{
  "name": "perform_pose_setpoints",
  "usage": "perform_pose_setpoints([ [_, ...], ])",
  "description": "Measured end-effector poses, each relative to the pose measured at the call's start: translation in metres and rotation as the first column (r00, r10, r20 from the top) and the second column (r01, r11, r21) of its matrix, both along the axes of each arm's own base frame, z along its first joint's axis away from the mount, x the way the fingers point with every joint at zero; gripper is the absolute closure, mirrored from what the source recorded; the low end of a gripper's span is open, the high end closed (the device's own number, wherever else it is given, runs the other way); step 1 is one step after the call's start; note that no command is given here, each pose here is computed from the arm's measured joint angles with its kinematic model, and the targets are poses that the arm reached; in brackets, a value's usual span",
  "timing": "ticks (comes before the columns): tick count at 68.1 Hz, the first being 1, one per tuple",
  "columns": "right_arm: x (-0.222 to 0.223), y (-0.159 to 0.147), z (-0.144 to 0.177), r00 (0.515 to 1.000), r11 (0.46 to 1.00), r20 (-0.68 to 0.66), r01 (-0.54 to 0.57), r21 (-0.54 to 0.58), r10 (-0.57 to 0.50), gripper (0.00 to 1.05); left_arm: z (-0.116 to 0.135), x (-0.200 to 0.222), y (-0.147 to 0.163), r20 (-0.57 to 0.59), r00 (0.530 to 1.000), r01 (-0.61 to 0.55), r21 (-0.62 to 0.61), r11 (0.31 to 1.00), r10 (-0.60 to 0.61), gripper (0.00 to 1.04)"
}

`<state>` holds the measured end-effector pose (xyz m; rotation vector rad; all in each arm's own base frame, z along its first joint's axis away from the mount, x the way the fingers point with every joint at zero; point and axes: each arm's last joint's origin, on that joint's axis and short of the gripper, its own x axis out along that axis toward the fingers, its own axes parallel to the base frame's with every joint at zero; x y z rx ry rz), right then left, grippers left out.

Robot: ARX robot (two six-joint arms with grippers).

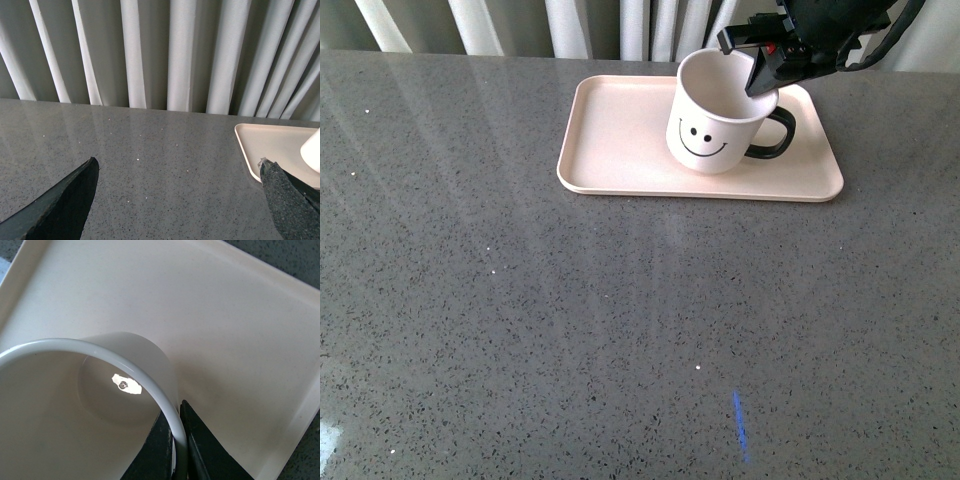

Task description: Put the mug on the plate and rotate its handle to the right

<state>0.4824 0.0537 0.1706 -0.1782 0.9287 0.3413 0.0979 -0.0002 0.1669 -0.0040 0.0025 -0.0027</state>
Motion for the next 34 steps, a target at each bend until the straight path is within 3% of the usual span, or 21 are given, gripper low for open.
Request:
perform_pose_setpoints([
  [17, 0.013, 0.004, 0.005, 0.991, 0.988, 0.023, -0.128, -0.088, 0.13, 1.03, 0.0, 0.0, 0.0, 0.0, 1.0, 0.0, 0.0, 1.0, 0.0, 0.09],
  [34, 0.02, 0.008, -0.005, 0.976, 0.971, -0.018, -0.217, -0.105, 0.216, 1.03, 0.0, 0.0, 0.0, 0.0, 1.0, 0.0, 0.0, 1.0, 0.0, 0.09],
])
